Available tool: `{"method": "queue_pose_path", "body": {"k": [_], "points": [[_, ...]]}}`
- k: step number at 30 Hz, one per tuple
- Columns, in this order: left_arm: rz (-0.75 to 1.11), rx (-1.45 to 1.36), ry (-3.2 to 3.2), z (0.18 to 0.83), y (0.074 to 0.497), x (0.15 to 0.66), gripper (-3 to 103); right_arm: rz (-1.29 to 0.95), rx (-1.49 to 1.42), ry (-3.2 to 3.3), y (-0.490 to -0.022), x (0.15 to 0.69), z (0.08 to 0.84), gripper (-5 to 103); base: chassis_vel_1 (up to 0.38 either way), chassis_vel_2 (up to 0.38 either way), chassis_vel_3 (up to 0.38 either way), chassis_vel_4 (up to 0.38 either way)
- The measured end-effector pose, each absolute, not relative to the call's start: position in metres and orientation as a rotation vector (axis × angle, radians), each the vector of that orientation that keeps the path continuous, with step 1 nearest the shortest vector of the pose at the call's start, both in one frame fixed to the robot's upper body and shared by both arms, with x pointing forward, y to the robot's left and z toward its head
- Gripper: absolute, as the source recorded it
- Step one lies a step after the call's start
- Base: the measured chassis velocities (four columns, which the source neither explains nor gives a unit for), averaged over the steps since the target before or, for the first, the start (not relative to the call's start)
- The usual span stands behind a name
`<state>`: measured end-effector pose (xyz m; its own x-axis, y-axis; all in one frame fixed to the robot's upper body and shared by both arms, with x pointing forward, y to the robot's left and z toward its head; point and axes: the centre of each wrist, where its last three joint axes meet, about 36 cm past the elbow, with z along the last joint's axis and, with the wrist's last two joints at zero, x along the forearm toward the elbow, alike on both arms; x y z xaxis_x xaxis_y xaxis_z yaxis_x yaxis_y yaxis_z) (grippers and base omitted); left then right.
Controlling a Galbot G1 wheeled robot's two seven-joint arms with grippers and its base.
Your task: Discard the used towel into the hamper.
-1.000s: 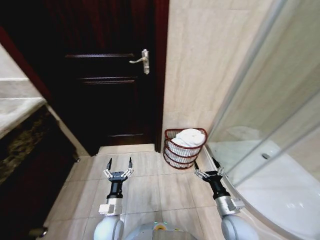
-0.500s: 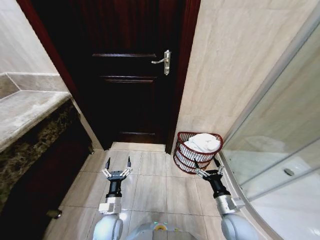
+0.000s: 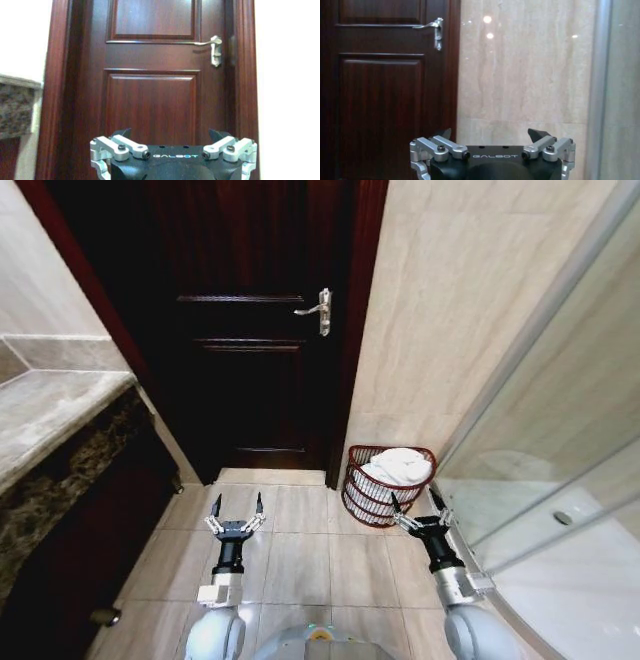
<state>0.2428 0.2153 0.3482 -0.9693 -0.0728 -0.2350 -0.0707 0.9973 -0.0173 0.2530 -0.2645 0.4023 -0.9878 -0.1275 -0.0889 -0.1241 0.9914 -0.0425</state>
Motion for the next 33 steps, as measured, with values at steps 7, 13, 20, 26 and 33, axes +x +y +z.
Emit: {"method": "queue_pose_path", "body": {"k": [7,13,20,26,33], "points": [[-0.026,-0.154,2.912,0.3484,0.2129,0.2431,100,-0.051,-0.195,3.061,-0.2632,0.2498,0.396,100,-0.026,-0.031,-0.035,-0.02],[-0.01,-0.154,2.906,0.3489,0.2132,0.2441,100,-0.048,-0.199,3.06,-0.2622,0.2506,0.3997,100,0.0,0.0,0.0,0.0],[-0.014,-0.161,2.908,0.3497,0.2121,0.2438,100,-0.045,-0.2,3.063,-0.2621,0.2511,0.4003,100,0.0,0.0,0.0,0.0],[-0.012,-0.163,2.907,0.3519,0.2117,0.2437,100,-0.057,-0.201,3.063,-0.2616,0.2523,0.4009,100,0.0,0.0,0.0,0.0],[-0.012,-0.163,2.907,0.3508,0.2116,0.2444,100,-0.067,-0.205,3.062,-0.2618,0.2553,0.4023,100,0.0,0.0,0.0,0.0]]}}
